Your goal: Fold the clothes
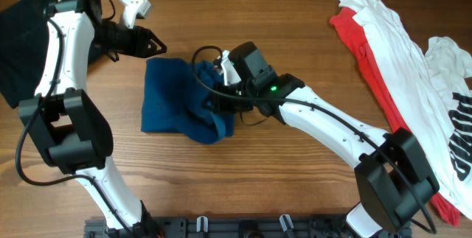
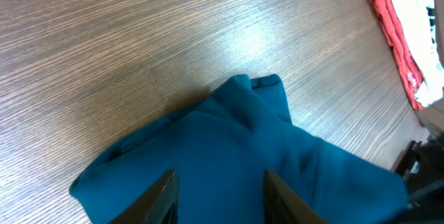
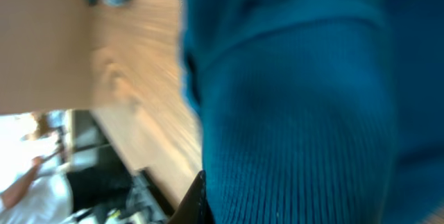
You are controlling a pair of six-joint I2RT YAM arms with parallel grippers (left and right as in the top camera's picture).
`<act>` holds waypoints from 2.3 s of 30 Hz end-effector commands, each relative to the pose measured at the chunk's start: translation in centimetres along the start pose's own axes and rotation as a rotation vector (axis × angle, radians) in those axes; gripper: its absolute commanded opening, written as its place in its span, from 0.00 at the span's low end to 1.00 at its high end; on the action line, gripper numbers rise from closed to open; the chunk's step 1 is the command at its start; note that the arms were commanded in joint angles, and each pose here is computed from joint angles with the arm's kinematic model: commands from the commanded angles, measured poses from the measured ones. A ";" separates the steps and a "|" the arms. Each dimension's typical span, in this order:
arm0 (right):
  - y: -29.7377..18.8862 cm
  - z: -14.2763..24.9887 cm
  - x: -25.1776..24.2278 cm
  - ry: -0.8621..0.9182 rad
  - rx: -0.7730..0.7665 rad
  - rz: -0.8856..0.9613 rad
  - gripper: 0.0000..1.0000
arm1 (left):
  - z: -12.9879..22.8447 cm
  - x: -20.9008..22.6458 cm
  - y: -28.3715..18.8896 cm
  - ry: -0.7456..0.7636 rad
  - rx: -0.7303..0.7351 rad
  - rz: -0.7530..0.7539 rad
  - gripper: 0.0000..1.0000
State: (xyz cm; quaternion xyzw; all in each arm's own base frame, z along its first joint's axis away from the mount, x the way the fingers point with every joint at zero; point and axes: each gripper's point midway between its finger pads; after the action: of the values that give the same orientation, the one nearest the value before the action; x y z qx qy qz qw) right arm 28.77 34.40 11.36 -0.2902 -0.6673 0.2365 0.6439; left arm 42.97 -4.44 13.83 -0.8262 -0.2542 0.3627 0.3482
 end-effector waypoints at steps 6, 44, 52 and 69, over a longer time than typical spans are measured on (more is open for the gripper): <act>-1.6 -2.6 -7.0 0.017 -0.205 0.369 0.13 | -0.8 -1.4 -0.5 0.024 -0.006 0.000 0.39; 2.5 6.7 -3.9 -0.193 0.314 0.046 0.25 | 3.9 3.7 8.1 -0.268 0.242 -0.104 0.38; 0.7 1.7 -16.3 0.196 0.112 0.520 0.18 | 5.4 3.2 8.7 -0.311 0.299 -0.071 0.36; 0.0 -5.0 -15.1 0.097 -0.049 0.350 0.25 | 9.6 -3.5 8.3 -0.485 0.550 0.073 0.17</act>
State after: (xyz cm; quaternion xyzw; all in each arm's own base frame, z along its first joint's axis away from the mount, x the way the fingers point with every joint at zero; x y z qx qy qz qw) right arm 31.96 23.06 0.43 -0.4241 -0.5450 0.3341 0.6415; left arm 36.65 -6.62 4.83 -0.6213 -0.2230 0.5930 0.4611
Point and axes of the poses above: each gripper's point midway between its finger pads, its own y axis out along the fingers, its own x axis along the line the jaws close on, z = x × y, and after that the axes turned 13 degrees about y, right-handed
